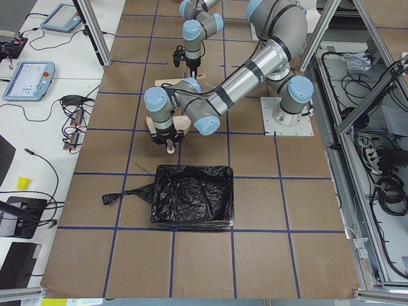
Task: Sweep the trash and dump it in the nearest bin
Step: 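Sweep the debris into the dustpan with the right gripper's brush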
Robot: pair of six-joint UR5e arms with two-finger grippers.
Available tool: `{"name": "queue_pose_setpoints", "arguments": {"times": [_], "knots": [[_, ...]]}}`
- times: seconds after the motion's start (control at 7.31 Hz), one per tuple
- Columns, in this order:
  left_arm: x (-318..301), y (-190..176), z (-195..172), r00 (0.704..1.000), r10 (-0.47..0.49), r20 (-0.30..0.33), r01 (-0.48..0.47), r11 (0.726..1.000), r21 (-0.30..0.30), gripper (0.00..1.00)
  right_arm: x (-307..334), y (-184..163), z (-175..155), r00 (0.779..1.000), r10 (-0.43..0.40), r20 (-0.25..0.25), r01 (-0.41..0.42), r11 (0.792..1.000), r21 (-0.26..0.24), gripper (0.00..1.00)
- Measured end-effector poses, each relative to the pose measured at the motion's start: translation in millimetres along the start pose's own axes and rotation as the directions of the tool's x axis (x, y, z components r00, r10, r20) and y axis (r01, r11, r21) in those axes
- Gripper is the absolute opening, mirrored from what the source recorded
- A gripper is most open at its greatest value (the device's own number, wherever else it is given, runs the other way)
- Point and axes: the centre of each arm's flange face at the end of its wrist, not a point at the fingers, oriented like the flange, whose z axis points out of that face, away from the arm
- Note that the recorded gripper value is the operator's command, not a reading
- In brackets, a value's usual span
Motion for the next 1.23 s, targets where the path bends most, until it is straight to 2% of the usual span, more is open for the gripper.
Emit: {"name": "queue_pose_setpoints", "arguments": {"times": [0.82,1.1,1.23], "knots": [[0,-1,1,1.000,-0.020,-0.001,0.020,1.000,0.001,0.09,-17,7,14,0.999,0.037,0.020,-0.037,0.999,0.003,0.22],[0,-1,1,1.000,-0.020,0.000,0.020,1.000,0.000,0.09,-26,8,15,0.997,0.046,0.054,-0.048,0.999,0.021,0.22],[0,0,1,1.000,-0.020,0.000,0.020,1.000,0.000,0.09,-35,13,17,0.995,0.056,0.087,-0.058,0.998,0.025,0.22]]}}
